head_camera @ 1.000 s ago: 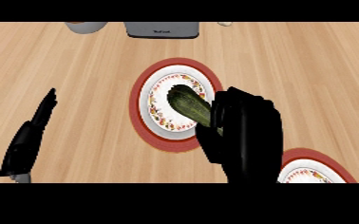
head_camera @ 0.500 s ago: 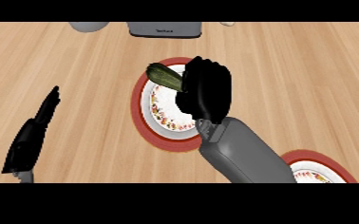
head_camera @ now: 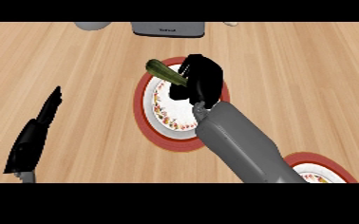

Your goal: Pick the squash from the plate and place it in the plate

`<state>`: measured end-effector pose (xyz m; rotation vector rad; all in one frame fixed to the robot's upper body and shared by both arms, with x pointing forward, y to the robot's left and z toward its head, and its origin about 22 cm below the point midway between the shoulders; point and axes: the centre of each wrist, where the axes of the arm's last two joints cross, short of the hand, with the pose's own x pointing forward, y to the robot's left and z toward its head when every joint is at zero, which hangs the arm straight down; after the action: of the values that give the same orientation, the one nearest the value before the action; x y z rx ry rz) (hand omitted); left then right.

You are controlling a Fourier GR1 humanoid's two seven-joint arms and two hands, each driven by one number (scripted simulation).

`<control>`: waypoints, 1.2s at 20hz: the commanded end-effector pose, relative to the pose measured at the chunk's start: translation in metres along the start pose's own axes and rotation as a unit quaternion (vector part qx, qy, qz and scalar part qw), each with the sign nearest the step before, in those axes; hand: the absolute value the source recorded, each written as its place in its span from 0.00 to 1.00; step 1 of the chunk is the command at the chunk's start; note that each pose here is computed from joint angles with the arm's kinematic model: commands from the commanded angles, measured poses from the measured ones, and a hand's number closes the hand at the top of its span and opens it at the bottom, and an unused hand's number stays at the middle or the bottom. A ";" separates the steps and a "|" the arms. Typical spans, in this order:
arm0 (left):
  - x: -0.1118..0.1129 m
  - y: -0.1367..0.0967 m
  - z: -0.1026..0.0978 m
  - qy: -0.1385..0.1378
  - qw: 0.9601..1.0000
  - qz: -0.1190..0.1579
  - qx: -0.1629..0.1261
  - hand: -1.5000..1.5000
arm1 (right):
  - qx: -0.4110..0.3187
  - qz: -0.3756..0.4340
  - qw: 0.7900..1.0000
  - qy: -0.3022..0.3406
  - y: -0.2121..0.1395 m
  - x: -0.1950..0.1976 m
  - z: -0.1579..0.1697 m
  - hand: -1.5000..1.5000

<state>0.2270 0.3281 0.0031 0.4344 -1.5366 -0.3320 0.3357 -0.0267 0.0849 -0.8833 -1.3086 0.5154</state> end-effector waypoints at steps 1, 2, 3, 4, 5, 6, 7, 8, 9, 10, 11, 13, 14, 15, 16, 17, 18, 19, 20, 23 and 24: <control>-0.008 -0.008 -0.007 -0.005 1.000 0.001 0.001 0.50 | -0.011 -0.036 0.997 0.073 0.025 -0.014 -0.005 0.00; -0.010 -0.015 0.002 -0.002 1.000 0.002 -0.003 0.50 | -0.016 -0.047 0.997 0.066 0.021 -0.007 -0.017 0.00; -0.008 -0.002 0.010 0.003 1.000 0.003 0.006 0.50 | -0.020 -0.041 0.997 0.058 0.028 -0.012 -0.011 0.00; 0.001 -0.001 -0.008 0.010 1.000 0.002 -0.001 0.50 | -0.029 -0.063 0.997 0.045 0.034 -0.010 0.000 0.00; 0.005 -0.019 -0.006 0.005 1.000 0.001 -0.009 0.50 | -0.051 -0.076 0.995 0.040 0.033 -0.011 -0.008 0.00; 0.004 -0.021 -0.007 0.004 1.000 -0.005 -0.003 0.50 | -0.065 -0.104 0.992 0.021 0.028 -0.003 -0.004 0.00; 0.000 -0.010 -0.004 0.004 1.000 0.003 0.002 0.50 | -0.077 -0.134 0.988 0.019 0.018 0.005 -0.006 0.00; -0.007 -0.001 0.004 0.002 1.000 0.005 0.006 0.50 | -0.095 -0.148 0.984 0.008 0.021 -0.002 -0.006 0.00; -0.002 -0.002 -0.003 0.005 1.000 0.003 0.014 0.50 | -0.111 -0.164 0.980 0.013 0.012 0.010 -0.012 0.00; -0.012 0.013 0.006 0.004 1.000 -0.001 0.014 0.50 | -0.129 -0.172 0.976 0.023 0.022 -0.012 -0.012 0.00; -0.009 -0.006 0.006 0.009 1.000 -0.005 0.009 0.50 | -0.143 -0.192 0.971 0.023 0.018 -0.008 -0.011 0.00; -0.012 -0.005 0.013 0.021 1.000 0.003 0.009 0.50 | -0.164 -0.219 0.961 0.043 0.017 -0.017 -0.010 0.00; 0.000 -0.006 0.000 0.022 0.999 0.005 0.029 0.50 | -0.173 -0.227 0.957 0.047 0.006 -0.006 -0.019 0.00; -0.015 -0.007 0.013 0.021 0.999 -0.001 0.028 0.50 | -0.177 -0.236 0.954 0.053 0.007 -0.016 -0.015 0.00; -0.013 -0.004 0.013 0.020 0.999 -0.009 0.025 0.50 | -0.183 -0.249 0.949 0.062 0.003 -0.023 -0.013 0.00; -0.014 0.007 0.010 0.031 0.999 -0.001 0.025 0.50 | -0.188 -0.261 0.945 0.054 -0.004 -0.027 -0.008 0.00; -0.017 0.000 0.017 0.034 0.999 -0.006 0.027 0.50 | -0.189 -0.294 0.936 0.048 -0.003 -0.028 0.005 0.00; -0.014 0.011 0.019 0.026 0.999 0.002 0.029 0.50 | -0.215 -0.301 0.928 0.051 -0.007 -0.056 0.003 0.00; -0.012 -0.002 0.017 0.023 0.999 0.001 0.030 0.50 | -0.210 -0.315 0.925 0.034 -0.027 -0.047 0.004 0.00; -0.017 0.002 0.017 0.023 0.999 -0.002 0.036 0.50 | -0.232 -0.313 0.921 0.020 -0.027 -0.104 0.034 0.00; -0.018 0.018 0.014 0.019 0.999 -0.008 0.033 0.50 | -0.222 -0.323 0.920 0.007 -0.047 -0.104 0.036 0.00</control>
<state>0.2124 0.3384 -0.0085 0.4895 -1.5037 -0.2788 0.3037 -0.0921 0.0589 -0.7853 -1.5814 -0.2107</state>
